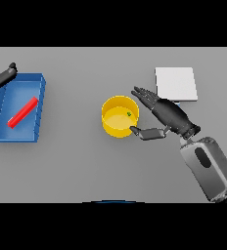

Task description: Pick up the red beaker and tilt it to pour out 1 green nut into yellow bowl. Pick up the yellow bowl and place it on the metallic measuring scale.

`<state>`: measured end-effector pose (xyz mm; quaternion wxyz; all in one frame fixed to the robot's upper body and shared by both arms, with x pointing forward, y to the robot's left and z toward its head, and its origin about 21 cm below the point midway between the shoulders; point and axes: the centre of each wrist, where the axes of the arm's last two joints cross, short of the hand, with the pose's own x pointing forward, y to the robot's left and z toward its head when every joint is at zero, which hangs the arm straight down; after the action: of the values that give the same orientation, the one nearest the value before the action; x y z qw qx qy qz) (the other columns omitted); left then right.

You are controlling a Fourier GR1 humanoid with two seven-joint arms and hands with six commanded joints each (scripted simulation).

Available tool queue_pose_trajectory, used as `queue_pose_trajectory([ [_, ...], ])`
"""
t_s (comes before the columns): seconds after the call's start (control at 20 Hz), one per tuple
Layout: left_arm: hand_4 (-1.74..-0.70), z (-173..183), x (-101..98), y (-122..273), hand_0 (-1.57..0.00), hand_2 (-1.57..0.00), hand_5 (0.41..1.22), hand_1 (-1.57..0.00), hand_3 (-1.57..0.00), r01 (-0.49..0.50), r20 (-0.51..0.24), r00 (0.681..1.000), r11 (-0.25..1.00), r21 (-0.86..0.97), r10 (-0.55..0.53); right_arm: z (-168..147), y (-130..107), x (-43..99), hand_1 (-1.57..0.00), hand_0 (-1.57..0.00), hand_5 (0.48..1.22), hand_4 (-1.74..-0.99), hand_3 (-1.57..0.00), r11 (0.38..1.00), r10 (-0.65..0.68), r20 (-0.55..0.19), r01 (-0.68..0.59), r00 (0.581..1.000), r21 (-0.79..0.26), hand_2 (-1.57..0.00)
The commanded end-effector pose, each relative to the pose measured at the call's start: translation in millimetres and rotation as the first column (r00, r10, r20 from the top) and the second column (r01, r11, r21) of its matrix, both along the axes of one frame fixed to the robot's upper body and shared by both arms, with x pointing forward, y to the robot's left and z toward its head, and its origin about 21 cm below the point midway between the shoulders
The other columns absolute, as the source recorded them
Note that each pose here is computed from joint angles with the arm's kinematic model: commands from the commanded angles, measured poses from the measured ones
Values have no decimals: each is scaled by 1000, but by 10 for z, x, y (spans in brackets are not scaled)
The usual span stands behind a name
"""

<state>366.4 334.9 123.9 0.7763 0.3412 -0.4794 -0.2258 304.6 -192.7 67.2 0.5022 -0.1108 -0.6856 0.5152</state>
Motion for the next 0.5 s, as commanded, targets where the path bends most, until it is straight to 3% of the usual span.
queue_pose_trajectory([
  [0.0,-747,-5,5,-23,-1,-1,711,-1,0,8,-8,1000,1000,-1,-8,29,83,28,1,-1,620,-1230,1,998,32,10,-31,999,-51,1],
  [0.3,-755,-36,-24,1,0,1,717,0,1,18,14,1000,1000,-19,-18,151,294,216,1,1,632,-1226,1,939,203,-7,-196,979,-283,1],
  [0.45,-766,-35,18,43,1,1,721,1,1,6,9,1000,999,-37,-6,152,383,271,1,1,641,-1210,1,906,256,-30,-250,966,-342,1],
])
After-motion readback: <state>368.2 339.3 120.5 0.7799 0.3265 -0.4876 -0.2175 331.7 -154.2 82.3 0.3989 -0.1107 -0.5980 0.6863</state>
